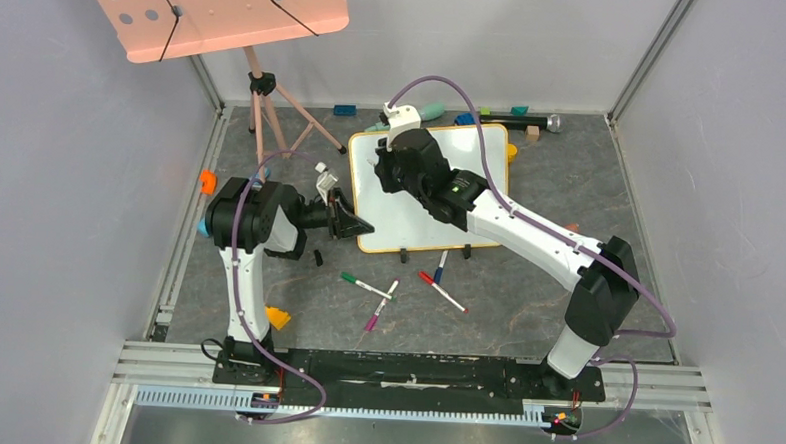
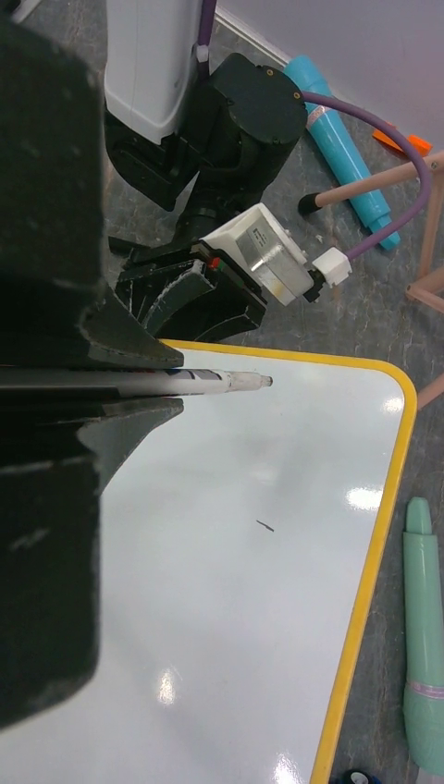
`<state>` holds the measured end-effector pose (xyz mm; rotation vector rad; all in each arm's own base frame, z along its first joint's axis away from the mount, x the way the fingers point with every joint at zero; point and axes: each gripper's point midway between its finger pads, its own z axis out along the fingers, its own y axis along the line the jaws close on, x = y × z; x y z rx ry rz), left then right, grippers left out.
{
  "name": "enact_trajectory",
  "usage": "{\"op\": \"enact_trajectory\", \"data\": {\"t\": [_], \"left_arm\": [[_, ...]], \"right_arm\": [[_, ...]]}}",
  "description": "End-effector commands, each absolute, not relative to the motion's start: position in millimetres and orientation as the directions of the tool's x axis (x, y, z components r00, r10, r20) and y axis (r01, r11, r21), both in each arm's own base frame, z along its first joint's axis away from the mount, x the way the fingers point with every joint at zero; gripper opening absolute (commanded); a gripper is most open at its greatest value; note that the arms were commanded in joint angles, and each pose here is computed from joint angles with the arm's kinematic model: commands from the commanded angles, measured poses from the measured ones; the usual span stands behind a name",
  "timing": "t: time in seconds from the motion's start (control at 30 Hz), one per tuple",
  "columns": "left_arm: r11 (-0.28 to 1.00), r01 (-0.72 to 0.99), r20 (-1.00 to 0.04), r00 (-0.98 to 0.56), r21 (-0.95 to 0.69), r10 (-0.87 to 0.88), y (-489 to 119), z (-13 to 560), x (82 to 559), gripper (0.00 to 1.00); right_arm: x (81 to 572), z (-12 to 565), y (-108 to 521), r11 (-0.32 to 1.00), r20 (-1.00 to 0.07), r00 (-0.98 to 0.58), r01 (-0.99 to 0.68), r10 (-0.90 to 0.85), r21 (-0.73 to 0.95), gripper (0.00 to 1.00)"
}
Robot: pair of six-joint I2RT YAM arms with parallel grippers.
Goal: Write a sentence on the whiteboard
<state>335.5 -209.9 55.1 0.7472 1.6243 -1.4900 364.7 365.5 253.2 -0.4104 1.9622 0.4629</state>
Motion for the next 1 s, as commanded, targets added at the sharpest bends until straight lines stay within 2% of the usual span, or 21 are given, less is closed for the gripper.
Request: {"op": "enact_trajectory", "data": {"t": [0.0,0.2,0.4,0.5,0.63,0.83,0.97], "left_arm": [[0.149,0.901,-0.913,-0.398,-0.407,-0.089,-212.0,62.7,337.5,0.38],[0.146,0.916,-0.927,-0.366,-0.374,-0.079,-215.3,65.0,329.1,0.49],[0.308,0.905,-0.956,-0.277,-0.294,-0.097,-211.0,62.6,326.7,0.49],[0.295,0.901,-0.948,-0.301,-0.318,-0.103,-212.8,61.1,330.3,0.45],[0.300,0.895,-0.944,-0.311,-0.331,-0.112,-213.3,61.3,334.9,0.32],[0.296,0.892,-0.940,-0.321,-0.341,-0.115,-215.2,60.7,336.1,0.30],[0.395,0.866,-0.952,-0.282,-0.307,-0.121,-208.6,59.5,336.6,0.26]], "right_arm": [[366.6,275.7,365.3,0.870,-0.931,-0.365,-0.465,-0.023,0.161,0.00],[365.6,272.8,362.4,0.875,-0.928,-0.371,-0.456,-0.021,0.163,0.00],[364.6,274.9,360.5,0.876,-0.929,-0.370,-0.453,-0.015,0.167,0.00],[363.9,275.7,359.8,0.876,-0.929,-0.370,-0.453,-0.015,0.166,0.00],[362.0,277.7,356.7,0.877,-0.929,-0.370,-0.451,-0.015,0.165,0.00],[359.3,279.5,348.6,0.886,-0.931,-0.366,-0.437,-0.016,0.156,0.00],[358.1,281.1,346.0,0.888,-0.931,-0.364,-0.433,-0.015,0.155,0.00]]}}
